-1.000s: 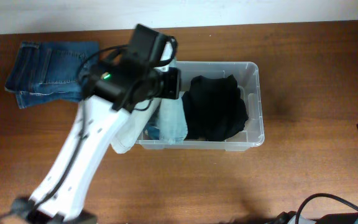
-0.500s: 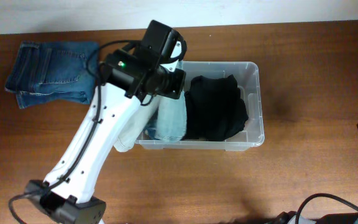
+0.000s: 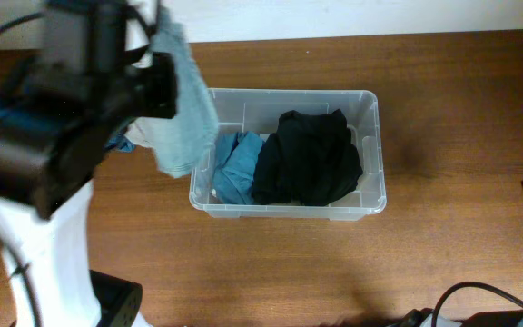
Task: Pack container
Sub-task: 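Lift the light-wash denim and carry it toward the container, then lower the light-wash denim into the container over the garments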
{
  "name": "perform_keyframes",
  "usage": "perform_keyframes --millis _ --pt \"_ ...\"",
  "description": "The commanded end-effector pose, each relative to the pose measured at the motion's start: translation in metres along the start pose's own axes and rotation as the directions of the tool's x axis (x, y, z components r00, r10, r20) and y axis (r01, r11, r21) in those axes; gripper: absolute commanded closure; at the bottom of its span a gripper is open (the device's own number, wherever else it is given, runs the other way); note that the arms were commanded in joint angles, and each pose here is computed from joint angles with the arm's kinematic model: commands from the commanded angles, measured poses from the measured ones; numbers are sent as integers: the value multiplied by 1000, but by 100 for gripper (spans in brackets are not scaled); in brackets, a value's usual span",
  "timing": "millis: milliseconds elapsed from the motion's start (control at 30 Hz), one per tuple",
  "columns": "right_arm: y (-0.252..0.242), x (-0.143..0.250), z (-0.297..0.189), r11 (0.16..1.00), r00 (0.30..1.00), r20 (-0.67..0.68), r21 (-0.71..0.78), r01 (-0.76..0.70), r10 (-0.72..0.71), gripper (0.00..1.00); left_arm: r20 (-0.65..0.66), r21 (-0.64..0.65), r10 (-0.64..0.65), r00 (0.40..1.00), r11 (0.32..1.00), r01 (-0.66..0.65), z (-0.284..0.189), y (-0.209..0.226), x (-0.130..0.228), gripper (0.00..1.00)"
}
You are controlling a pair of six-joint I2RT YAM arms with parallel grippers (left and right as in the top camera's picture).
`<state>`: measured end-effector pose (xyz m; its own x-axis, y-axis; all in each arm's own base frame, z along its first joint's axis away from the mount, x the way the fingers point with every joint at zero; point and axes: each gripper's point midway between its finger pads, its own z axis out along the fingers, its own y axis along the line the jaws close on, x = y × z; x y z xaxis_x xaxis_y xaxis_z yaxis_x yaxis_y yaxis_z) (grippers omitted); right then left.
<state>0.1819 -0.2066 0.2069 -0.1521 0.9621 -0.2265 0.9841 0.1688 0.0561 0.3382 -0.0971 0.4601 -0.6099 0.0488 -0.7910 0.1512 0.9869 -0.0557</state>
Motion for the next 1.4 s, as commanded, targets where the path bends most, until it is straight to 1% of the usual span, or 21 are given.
perform_keyframes --millis 0,100,200,300,433,600,733,900,1033,1100,1200,1367 --pt "-2 0 1 1000 1000 -1 7 -11 11 2 104 109 26 994 993 -38 -36 -13 -12 99" --pt "-2 0 1 1000 1000 -1 7 -11 11 2 126 216 25 992 975 -52 -49 -31 -13 99" --pt "-2 0 1 1000 1000 -1 7 -11 11 2 127 244 25 992 968 -55 -50 -36 -14 99" --pt "-2 0 1 1000 1000 -1 7 -11 11 2 74 264 24 997 964 -42 -41 -40 -5 99" --pt "-2 0 1 1000 1000 -1 7 -11 11 2 -8 258 -4 1000 966 6 -22 -41 5 99" --pt "-2 0 1 1000 1000 -1 7 -11 11 2 -122 263 -26 992 963 57 3 -46 21 99" --pt "-2 0 1 1000 1000 -1 7 -11 11 2 -195 313 -20 981 946 81 18 -57 31 99" --pt "-2 0 1 1000 1000 -1 7 -11 11 2 -261 401 -5 965 909 113 28 -77 39 99" --pt "-2 0 1 1000 1000 -1 7 -11 11 1 -282 433 36 959 896 94 31 -94 46 99" --pt "-2 0 1 1000 1000 -1 7 -11 11 2 -290 438 58 955 896 79 34 -102 50 98" --pt "-2 0 1 1000 1000 -1 7 -11 11 2 -303 404 78 950 913 53 46 -105 55 98" --pt "-2 0 1 1000 1000 -1 7 -11 11 2 -359 387 94 929 920 57 73 -111 64 95"
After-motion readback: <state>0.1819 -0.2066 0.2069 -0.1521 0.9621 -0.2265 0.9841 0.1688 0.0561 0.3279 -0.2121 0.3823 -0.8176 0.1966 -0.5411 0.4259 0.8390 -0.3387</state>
